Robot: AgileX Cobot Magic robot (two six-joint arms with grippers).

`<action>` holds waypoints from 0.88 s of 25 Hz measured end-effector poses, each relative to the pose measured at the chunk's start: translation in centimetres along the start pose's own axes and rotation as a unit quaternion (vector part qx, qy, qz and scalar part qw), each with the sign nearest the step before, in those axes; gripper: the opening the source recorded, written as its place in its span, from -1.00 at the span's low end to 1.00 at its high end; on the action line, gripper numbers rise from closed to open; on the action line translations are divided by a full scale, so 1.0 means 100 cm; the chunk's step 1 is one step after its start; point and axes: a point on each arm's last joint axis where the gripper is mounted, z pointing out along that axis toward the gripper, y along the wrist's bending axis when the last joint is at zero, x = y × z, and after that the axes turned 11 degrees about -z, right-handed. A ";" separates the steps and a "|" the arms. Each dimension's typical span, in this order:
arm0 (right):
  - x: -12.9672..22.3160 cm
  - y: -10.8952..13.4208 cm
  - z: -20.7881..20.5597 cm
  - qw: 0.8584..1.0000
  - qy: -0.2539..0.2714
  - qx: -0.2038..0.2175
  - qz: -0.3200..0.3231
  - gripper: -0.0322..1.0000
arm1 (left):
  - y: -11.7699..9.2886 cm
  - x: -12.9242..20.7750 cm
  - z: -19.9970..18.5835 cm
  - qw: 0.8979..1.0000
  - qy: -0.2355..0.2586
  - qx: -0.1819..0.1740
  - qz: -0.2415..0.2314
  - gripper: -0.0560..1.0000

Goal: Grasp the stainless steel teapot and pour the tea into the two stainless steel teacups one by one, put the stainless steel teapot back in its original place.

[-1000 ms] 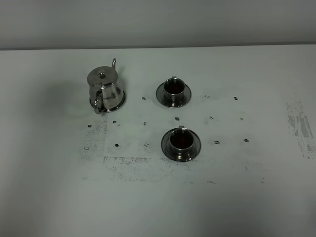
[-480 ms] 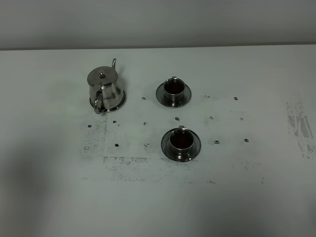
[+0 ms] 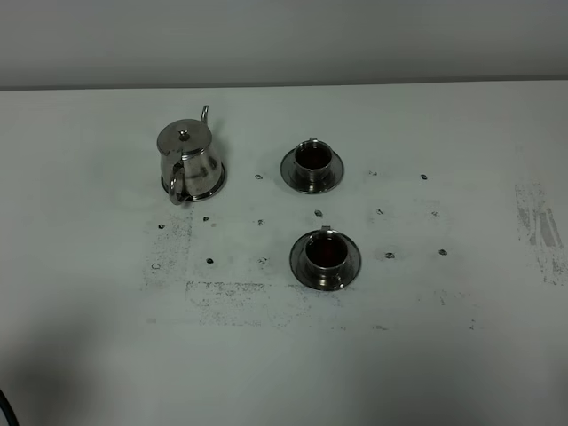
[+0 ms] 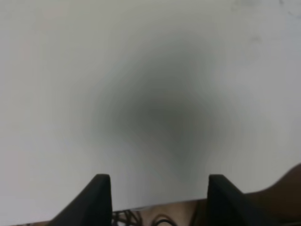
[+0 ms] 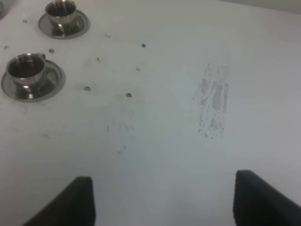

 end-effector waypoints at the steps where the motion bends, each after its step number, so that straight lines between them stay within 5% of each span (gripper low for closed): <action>1: 0.000 0.000 0.000 1.000 0.000 0.000 0.000 0.21 | -0.001 0.002 0.000 1.000 -0.003 0.006 -0.003 -0.06; 22: 0.000 0.000 0.000 1.000 0.000 0.000 0.000 0.21 | -0.001 0.013 -0.004 0.998 -0.054 0.030 -0.012 -0.07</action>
